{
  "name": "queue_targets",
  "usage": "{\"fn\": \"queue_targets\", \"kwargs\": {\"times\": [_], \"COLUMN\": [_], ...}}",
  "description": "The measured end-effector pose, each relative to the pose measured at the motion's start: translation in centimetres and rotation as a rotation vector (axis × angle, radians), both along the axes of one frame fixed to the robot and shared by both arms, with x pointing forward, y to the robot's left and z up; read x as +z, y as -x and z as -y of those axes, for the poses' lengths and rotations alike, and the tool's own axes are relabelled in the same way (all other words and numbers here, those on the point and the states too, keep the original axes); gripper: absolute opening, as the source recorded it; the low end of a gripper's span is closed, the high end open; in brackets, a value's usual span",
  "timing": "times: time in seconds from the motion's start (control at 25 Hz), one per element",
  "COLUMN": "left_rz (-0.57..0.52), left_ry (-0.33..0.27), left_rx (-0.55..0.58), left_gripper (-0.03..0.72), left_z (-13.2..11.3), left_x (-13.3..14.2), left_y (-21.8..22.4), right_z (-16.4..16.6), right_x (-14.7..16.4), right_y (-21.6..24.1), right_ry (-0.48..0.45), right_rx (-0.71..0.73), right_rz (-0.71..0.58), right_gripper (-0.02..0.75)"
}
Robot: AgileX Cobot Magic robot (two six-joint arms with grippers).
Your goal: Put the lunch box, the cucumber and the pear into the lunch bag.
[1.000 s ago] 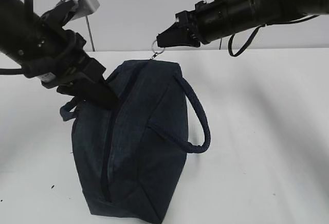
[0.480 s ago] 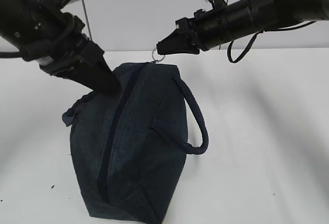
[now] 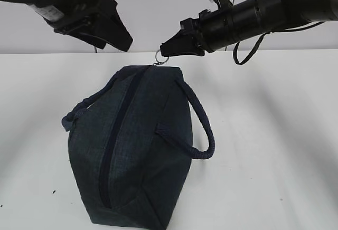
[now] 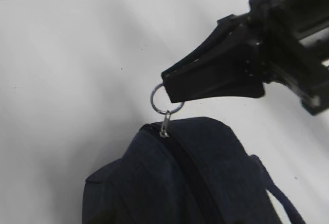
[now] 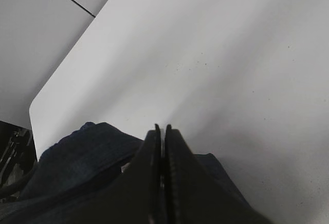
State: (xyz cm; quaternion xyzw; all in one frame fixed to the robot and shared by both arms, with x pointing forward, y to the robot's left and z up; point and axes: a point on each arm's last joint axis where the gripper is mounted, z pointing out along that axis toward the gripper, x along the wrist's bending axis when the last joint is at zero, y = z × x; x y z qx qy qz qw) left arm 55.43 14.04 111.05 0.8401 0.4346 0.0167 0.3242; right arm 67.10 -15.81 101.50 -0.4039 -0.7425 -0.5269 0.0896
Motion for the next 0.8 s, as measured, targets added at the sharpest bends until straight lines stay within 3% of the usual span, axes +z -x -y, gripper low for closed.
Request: {"fn": "queue_targets", "kwargs": {"times": [0.4, 0.8], "left_rz": [-0.112, -0.154], "left_ry": [-0.048, -0.081], "left_rx": [-0.019, -0.032], "left_gripper": [0.395, 0.097], "left_z": [1.8, 1.8], "left_x": [-4.1, -5.1], "left_y": [-4.4, -4.7], "right_z": [0.0, 0.0], "right_x": [0.0, 0.0], "right_y": [0.1, 0.1], "right_ry": [-0.003, -0.001], "right_rx": [0.008, 0.010], "right_rz": [-0.003, -0.003], "right_gripper": [0.006, 0.006]}}
